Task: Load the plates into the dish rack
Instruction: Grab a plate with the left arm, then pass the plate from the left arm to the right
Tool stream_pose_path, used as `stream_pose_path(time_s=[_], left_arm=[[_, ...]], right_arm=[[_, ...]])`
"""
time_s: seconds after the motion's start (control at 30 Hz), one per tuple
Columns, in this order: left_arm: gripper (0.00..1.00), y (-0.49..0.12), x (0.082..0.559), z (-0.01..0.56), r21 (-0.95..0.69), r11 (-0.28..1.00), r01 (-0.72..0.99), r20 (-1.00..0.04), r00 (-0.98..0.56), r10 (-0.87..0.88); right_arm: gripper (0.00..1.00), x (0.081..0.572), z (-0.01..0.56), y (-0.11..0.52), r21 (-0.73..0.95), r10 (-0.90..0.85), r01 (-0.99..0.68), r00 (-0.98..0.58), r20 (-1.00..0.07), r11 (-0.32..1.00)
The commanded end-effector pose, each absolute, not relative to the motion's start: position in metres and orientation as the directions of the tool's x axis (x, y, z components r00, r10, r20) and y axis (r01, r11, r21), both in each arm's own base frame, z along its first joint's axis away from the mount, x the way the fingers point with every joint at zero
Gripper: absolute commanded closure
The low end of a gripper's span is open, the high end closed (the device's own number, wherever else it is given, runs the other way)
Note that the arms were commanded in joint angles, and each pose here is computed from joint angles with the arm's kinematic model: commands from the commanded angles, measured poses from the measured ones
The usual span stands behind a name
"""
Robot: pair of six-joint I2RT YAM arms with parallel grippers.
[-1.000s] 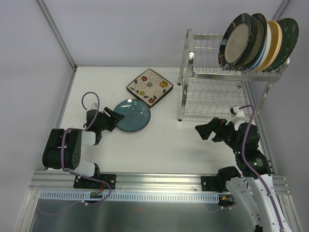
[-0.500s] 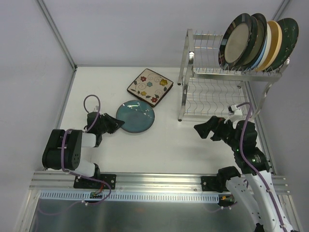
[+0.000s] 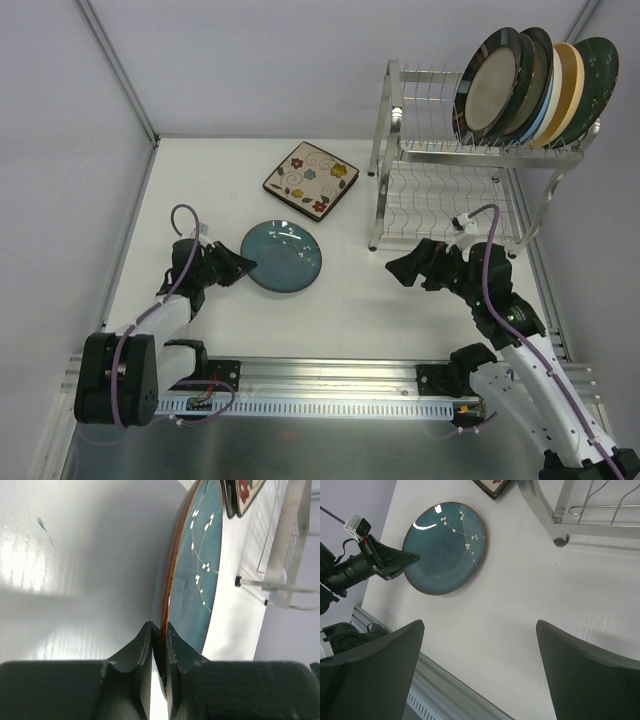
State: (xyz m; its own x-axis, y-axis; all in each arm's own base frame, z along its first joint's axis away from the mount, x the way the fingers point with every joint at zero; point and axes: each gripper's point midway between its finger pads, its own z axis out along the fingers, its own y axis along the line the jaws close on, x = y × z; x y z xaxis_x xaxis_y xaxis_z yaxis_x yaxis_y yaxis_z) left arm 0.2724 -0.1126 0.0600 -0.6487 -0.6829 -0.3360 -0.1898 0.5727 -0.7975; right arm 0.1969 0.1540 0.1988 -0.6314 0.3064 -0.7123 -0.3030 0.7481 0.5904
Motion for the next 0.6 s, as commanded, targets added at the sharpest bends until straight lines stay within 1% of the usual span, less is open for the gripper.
stream_pose_path(time_s=[0.0,0.1,0.37,0.57], left_arm=[[1.00,-0.130,0.271,0.113,-0.833,0.553,0.020,-0.423,-0.667,-0.613],[1.00,-0.138,0.266,0.135,-0.840,0.534,0.098,-0.450,-0.676,-0.583],[1.00,-0.160,0.242,0.191,-0.867,0.418,0.272,-0.471,-0.720,-0.509],[1.00,-0.168,0.224,0.227,-0.845,0.363,0.394,-0.530,-0.710,-0.464]], right_arm=[[0.01,0.202,0.211,0.169,0.620,0.334,-0.336,-0.613,-0.716,0.709],[0.01,0.202,0.206,0.178,0.625,0.325,-0.343,-0.626,-0.709,0.701],[0.01,0.205,0.207,0.199,0.674,0.351,-0.349,-0.648,-0.675,0.652],[0.01,0.206,0.210,0.216,0.679,0.322,-0.382,-0.667,-0.672,0.627]])
